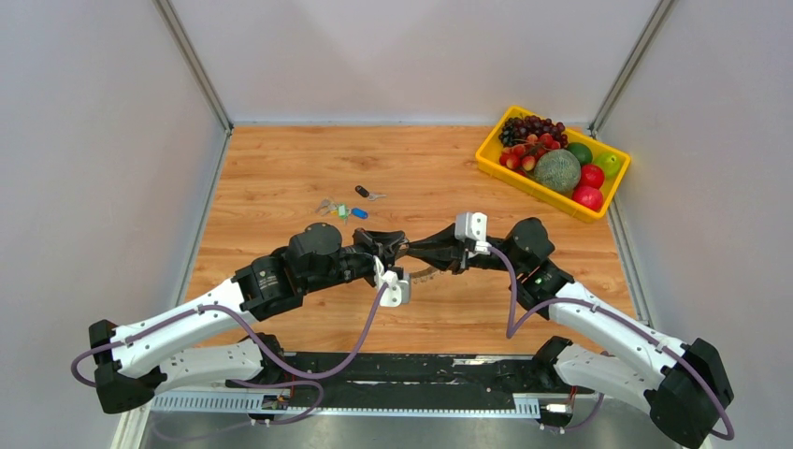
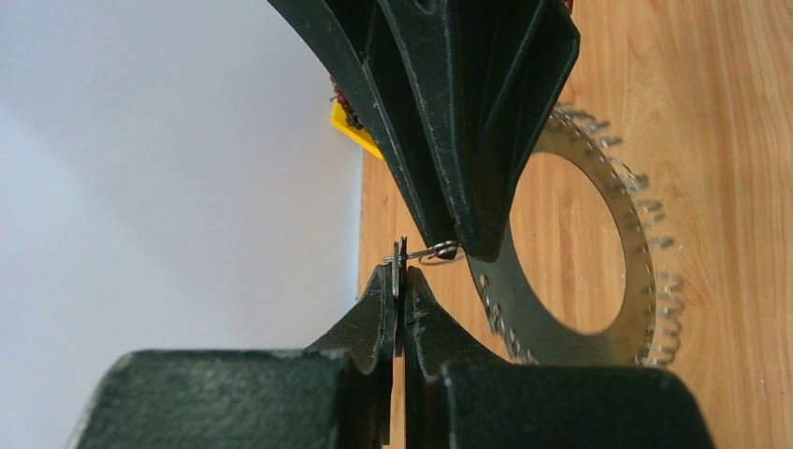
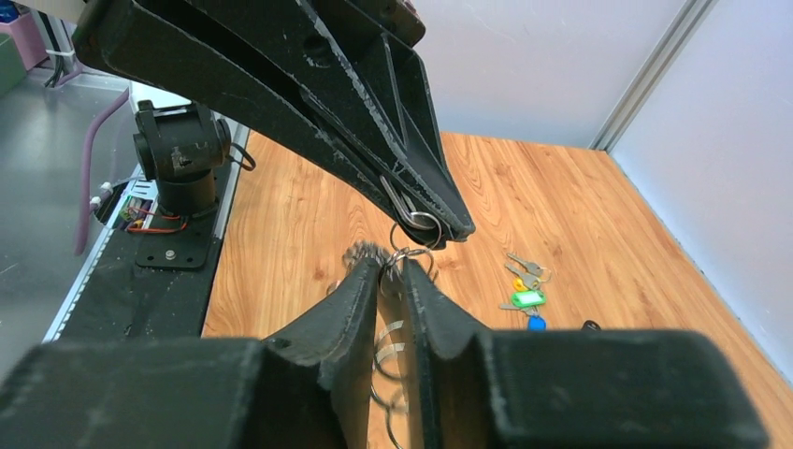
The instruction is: Remove the keys from the keyring
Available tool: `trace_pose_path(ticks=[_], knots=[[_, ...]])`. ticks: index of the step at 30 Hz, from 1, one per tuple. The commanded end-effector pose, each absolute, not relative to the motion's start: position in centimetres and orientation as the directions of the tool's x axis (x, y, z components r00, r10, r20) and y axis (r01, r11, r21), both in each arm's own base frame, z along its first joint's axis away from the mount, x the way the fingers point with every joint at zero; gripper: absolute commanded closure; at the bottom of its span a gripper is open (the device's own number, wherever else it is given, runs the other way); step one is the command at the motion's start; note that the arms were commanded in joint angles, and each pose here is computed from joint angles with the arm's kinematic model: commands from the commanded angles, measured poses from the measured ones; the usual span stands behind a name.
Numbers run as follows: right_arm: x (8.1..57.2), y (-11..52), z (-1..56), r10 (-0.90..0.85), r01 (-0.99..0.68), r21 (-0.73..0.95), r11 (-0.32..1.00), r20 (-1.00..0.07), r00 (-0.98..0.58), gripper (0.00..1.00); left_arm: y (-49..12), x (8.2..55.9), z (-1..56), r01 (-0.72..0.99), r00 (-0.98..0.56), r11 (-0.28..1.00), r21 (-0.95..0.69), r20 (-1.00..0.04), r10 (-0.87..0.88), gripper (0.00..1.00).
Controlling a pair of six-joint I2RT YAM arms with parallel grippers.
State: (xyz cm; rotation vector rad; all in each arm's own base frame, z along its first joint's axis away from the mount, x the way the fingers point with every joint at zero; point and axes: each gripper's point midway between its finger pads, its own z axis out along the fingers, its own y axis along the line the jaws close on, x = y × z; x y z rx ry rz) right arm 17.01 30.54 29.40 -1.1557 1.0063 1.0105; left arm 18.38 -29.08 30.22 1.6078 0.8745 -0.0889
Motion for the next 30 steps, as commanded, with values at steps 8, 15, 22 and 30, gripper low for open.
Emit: trace_pose_path(ticks=[8,15,22,30], knots=[[16.1,31.0,31.8,0.151,-0.96,-0.269,0.075,-0.949,0.277,0.99,-29.4,17.6,34.6,0.548,0.744,0.109,0.83,-0.543,0.389,1.0],[17.4,31.7,32.4,0.101,-0.991,-0.081,0.104,-0.991,0.092,1.0,-29.3,17.7,34.5,0.542,0.746,0.105,0.834,-0.535,0.396,1.0],[18.2,32.6,32.2,0.074,-0.967,0.226,0.121,-0.973,-0.218,1.0,-29.2,18.0,34.2,0.523,0.753,0.092,0.847,-0.51,0.417,1.0],[20.3,30.7,32.6,0.178,-0.837,0.516,0.183,-0.854,-0.488,0.68,-29.3,18.2,33.2,0.47,0.79,0.039,0.882,-0.44,0.427,1.0]])
